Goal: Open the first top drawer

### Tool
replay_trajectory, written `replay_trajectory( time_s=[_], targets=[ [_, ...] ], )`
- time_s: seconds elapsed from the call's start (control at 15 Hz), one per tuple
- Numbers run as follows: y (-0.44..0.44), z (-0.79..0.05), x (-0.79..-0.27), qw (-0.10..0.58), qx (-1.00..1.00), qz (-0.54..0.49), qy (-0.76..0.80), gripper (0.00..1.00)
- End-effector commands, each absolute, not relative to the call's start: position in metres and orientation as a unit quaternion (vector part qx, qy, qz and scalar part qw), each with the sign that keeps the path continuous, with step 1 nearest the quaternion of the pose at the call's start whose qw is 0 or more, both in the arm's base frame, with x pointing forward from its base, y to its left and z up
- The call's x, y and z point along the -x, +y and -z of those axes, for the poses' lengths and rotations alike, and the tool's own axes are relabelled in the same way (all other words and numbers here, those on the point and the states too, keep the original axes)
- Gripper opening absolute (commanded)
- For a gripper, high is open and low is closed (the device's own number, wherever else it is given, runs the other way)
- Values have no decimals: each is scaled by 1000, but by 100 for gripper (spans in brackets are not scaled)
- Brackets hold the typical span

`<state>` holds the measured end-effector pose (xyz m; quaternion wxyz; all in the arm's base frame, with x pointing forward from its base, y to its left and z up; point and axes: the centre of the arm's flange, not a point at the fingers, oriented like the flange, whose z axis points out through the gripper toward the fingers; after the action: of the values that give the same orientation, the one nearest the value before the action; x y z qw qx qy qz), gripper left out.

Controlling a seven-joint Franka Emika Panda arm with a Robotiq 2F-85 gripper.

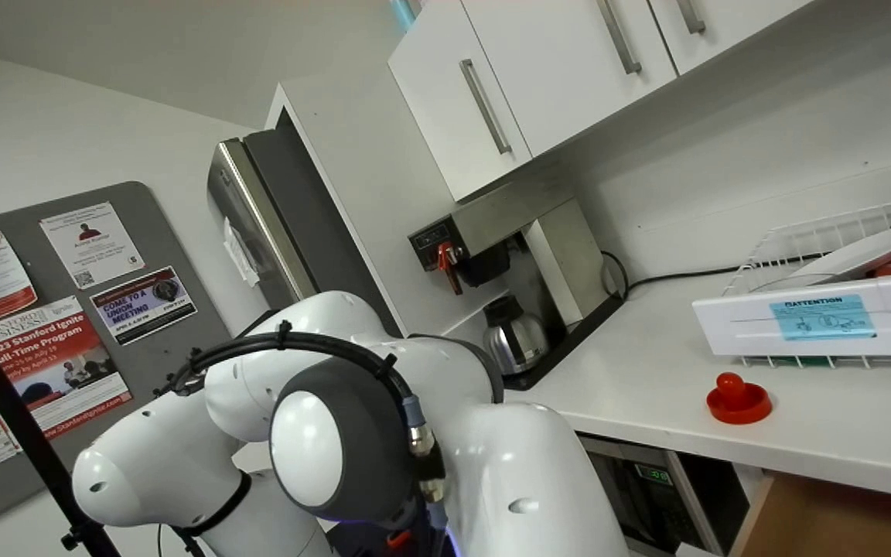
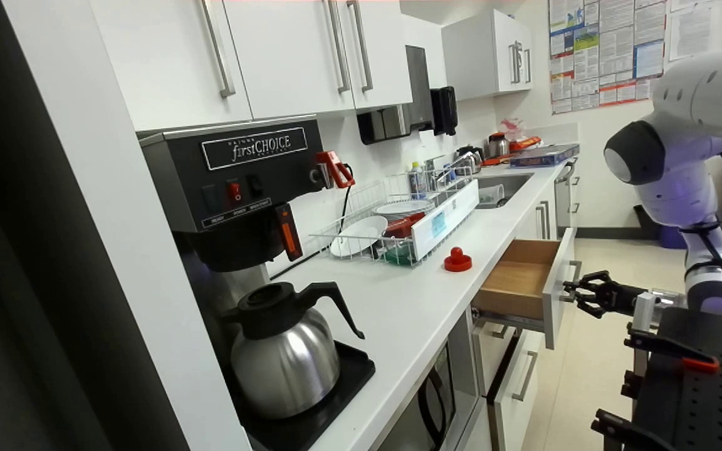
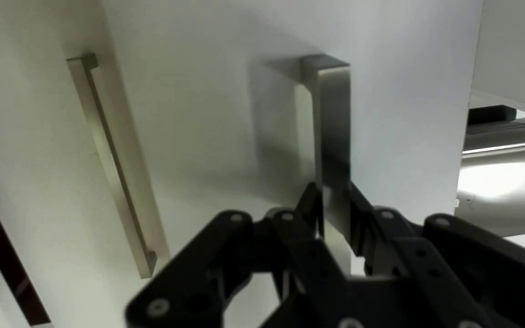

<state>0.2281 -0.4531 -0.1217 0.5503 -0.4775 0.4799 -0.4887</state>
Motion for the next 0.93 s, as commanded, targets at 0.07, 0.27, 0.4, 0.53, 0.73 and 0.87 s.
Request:
replay_trajectory(
  time_s=[0.07, 0.27, 0.4, 0.53, 0.73, 0.87],
  targets=[
    [-476, 146, -166, 534, 481, 460, 521, 4],
    [-482, 149, -136, 532, 481, 455, 528, 4],
    [-485, 150, -120, 530, 480, 454, 531, 4],
    [-487, 147, -106, 527, 479, 454, 535, 4],
    [-490, 145, -96, 523, 483, 454, 536, 4],
    [-489, 141, -96, 524, 485, 455, 531, 4]
  ],
)
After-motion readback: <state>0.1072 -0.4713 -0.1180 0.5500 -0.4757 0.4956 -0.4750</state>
